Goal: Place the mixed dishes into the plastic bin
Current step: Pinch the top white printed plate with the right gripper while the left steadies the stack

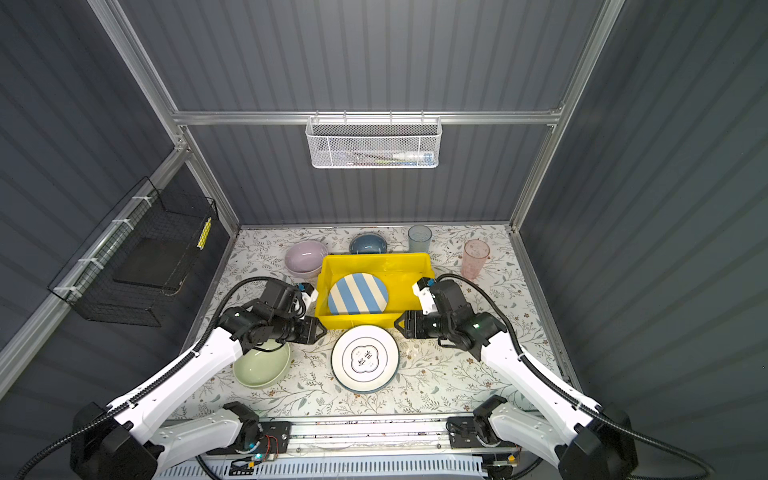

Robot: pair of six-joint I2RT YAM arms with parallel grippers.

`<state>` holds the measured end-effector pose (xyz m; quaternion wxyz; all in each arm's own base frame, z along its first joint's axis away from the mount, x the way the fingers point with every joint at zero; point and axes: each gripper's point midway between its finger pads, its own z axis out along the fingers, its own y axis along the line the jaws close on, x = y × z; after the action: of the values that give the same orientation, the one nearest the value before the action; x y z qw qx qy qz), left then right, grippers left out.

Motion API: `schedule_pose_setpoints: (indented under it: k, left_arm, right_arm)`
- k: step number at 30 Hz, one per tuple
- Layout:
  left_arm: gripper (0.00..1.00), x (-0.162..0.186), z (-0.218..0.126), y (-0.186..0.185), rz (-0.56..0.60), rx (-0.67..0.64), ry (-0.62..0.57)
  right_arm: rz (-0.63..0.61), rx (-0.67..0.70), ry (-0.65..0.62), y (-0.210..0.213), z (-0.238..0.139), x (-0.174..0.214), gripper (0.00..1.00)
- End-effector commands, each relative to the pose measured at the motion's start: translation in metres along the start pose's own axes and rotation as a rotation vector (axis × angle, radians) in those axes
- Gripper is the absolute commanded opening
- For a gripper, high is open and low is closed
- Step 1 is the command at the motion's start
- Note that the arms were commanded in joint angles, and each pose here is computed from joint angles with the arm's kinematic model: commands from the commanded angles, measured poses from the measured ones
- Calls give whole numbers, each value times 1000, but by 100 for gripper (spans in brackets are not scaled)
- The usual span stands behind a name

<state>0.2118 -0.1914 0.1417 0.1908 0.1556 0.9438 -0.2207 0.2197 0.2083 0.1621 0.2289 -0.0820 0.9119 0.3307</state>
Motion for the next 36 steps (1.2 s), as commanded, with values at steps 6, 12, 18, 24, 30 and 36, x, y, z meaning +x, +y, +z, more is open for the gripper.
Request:
schedule_pose_setpoints:
  k: [6,12,18,24,30,36]
  left_arm:
    - [38,22,18,3,-36,-28,35]
    - [35,39,34,4,-63,-21,71]
    - [31,45,49,3,-76,-5,88]
    - [26,48,60,7,-73,-29,113]
    - [22,52,67,10,-79,-45,129]
    - [18,56,76,11,-80,-51,154]
  right_arm:
    - [55,-21,57,-6,9,38,62]
    - [85,22,44,-18,17,51,58]
    - [119,31,36,-26,28,57,54]
    - [139,45,54,-33,40,63,53]
    - [149,42,68,-34,48,66,53]
    - [154,46,80,-37,56,69,52]
